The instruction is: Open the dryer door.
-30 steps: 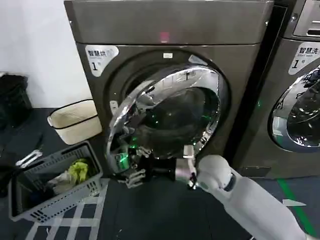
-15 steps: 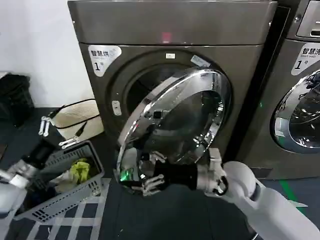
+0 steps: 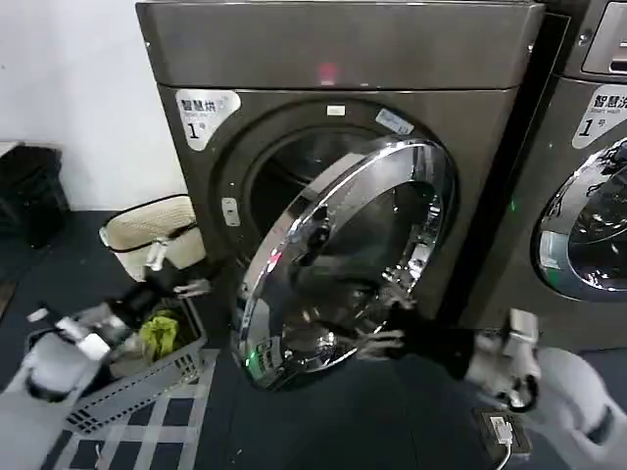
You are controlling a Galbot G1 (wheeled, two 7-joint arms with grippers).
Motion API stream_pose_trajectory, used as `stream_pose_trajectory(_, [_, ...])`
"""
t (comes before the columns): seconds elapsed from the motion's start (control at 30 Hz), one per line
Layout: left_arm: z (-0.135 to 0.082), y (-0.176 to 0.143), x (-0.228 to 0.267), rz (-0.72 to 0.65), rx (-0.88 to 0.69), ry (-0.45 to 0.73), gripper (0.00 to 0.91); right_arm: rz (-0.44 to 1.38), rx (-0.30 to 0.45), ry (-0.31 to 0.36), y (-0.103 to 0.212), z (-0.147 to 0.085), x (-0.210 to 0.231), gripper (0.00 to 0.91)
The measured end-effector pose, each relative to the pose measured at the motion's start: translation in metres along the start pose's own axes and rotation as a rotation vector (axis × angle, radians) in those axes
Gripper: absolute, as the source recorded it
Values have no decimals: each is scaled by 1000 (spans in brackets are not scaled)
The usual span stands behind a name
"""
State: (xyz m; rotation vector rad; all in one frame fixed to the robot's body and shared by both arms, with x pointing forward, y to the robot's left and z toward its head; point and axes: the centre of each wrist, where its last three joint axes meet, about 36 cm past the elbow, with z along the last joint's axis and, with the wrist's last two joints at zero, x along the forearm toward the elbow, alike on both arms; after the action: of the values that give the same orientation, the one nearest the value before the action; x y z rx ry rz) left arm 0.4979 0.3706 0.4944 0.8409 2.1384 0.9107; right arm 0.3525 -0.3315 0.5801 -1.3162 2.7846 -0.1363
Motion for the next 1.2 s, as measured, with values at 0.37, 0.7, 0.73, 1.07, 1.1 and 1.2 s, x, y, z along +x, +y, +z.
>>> stream_pose_trajectory(0.37, [13,-26,-56,72,39,-156,907,643,131,160,42,7,120,907])
stream_pose_trajectory(0.7, [7,-64,-114,154,86,-313,907,1256,239,384,72,9,231,907])
stream_pose_trajectory(0.73, [5,-67,-119,161,91,-325,907,1312,253,393,75,9,241,907])
stream_pose_trajectory(1.07, [-11,-103,-180,224,145,-441,907,1905,351,498,124,19,339,907])
stream_pose_trajectory(1.1, [-14,-106,-187,231,149,-451,907,1968,386,513,131,19,349,907])
stream_pose_trajectory(1.2, [-20,-115,-208,253,157,-481,907,2149,472,586,149,22,372,907])
